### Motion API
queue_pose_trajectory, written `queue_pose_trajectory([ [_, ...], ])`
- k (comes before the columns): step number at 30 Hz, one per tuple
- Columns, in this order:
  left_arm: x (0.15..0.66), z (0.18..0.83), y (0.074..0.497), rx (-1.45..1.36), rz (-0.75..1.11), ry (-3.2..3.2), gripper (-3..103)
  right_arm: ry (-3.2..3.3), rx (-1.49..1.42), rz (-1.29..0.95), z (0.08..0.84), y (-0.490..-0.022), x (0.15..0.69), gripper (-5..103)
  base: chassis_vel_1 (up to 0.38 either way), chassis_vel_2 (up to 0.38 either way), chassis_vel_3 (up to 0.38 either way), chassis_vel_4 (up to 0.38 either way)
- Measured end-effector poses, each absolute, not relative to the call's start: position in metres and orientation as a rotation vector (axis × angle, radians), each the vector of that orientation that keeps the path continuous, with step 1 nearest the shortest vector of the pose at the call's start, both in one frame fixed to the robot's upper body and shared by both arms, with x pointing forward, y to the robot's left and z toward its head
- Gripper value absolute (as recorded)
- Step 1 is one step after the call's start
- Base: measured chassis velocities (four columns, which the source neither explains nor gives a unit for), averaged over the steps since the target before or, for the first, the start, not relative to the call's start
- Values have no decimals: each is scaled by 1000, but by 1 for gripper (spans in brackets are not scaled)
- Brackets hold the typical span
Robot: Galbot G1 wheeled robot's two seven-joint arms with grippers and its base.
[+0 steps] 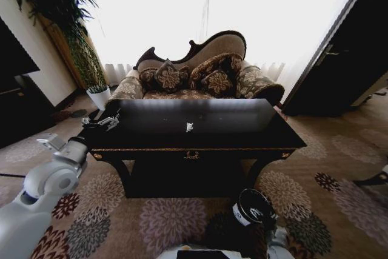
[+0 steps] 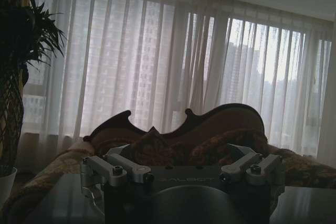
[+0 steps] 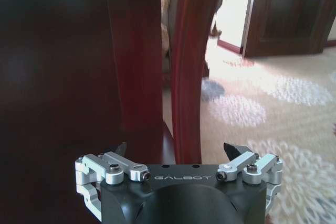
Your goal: Move to the front of the table and place the trash on the table into the trash bin.
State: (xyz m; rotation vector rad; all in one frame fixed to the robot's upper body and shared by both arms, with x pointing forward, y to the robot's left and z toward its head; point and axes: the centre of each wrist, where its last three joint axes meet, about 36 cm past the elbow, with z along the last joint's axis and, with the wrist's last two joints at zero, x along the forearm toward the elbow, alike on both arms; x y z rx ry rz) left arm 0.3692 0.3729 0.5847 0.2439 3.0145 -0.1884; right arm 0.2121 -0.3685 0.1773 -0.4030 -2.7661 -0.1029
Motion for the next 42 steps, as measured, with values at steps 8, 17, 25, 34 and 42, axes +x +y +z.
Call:
queue_pose_trajectory([
  [8,369,585,373,244,-188,3015,100,-2839,-460,-140,235,-358,179,100,0,0,0,0],
  [17,369,585,373,244,-188,3015,100,-2925,-483,-155,296,-341,159,100,0,0,0,0],
  [25,369,585,373,244,-188,3014,100,-3012,-514,-151,350,-323,153,100,0,0,0,0],
  [34,369,585,373,244,-188,3015,100,-3118,-498,-139,412,-313,162,100,0,0,0,0],
  [42,369,585,373,244,-188,3015,100,-3176,-363,-138,443,-291,183,100,0,0,0,0],
])
